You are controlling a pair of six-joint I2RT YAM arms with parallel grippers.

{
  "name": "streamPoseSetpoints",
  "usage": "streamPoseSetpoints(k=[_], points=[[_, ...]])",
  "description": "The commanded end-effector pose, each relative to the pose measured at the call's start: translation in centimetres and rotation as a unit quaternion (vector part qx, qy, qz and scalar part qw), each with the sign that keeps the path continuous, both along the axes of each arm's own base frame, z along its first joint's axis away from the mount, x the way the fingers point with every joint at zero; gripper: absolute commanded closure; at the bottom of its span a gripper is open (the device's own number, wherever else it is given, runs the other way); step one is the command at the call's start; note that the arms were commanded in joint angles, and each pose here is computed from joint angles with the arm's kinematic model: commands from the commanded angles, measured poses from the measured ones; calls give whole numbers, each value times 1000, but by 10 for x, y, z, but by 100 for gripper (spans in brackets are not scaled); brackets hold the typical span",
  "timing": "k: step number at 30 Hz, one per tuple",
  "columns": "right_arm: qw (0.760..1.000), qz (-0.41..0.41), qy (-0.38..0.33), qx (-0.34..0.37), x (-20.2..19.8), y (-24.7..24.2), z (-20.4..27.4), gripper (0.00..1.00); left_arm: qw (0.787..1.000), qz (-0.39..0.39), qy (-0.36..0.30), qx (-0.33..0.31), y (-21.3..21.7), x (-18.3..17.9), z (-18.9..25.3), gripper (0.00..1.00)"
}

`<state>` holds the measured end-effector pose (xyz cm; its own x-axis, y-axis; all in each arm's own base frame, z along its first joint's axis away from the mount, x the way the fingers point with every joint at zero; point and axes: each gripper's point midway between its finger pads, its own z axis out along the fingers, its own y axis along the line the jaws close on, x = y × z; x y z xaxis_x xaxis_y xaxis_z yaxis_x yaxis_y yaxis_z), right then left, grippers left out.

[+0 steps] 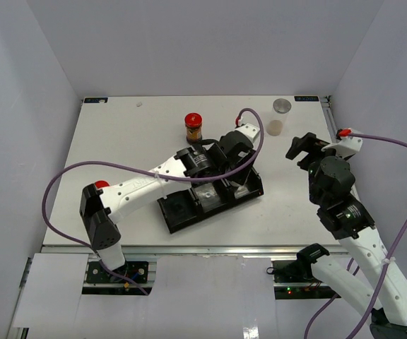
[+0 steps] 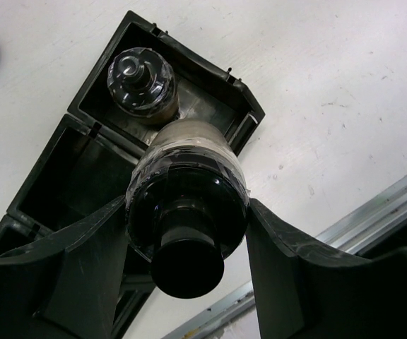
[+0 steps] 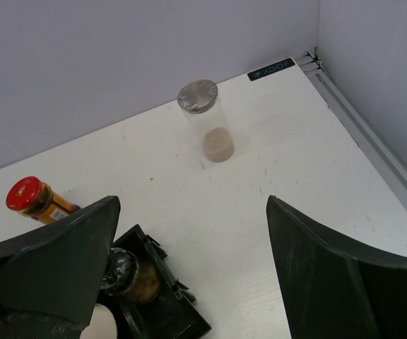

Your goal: Organize the condiment bottles

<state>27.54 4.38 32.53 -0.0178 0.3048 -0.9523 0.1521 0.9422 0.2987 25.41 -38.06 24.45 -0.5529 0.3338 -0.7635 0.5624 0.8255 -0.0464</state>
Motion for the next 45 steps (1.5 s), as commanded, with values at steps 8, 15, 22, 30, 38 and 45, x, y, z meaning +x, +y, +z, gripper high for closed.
streamPoseSetpoints(k=[8,15,22,30,38,45], points=[[991,-81,-89,50,-36,-46,58,10,999,-7,-16,-30,-45,20,-11,100],[989,-73,-114,54,-50,-52,71,10,1000,4,-17,-10,-52,30,-30,100],[991,-67,-112,43,-49,-50,66,10,1000,14,-13,7,-60,38,-49,100],[991,-64,-112,38,-49,-49,63,10,998,45,-23,41,-53,49,-72,100],[990,-69,-120,36,-52,-53,66,10,997,48,-13,54,-55,52,-89,74],[990,-67,-121,35,-51,-52,67,10,997,50,-10,51,-54,50,-84,32]])
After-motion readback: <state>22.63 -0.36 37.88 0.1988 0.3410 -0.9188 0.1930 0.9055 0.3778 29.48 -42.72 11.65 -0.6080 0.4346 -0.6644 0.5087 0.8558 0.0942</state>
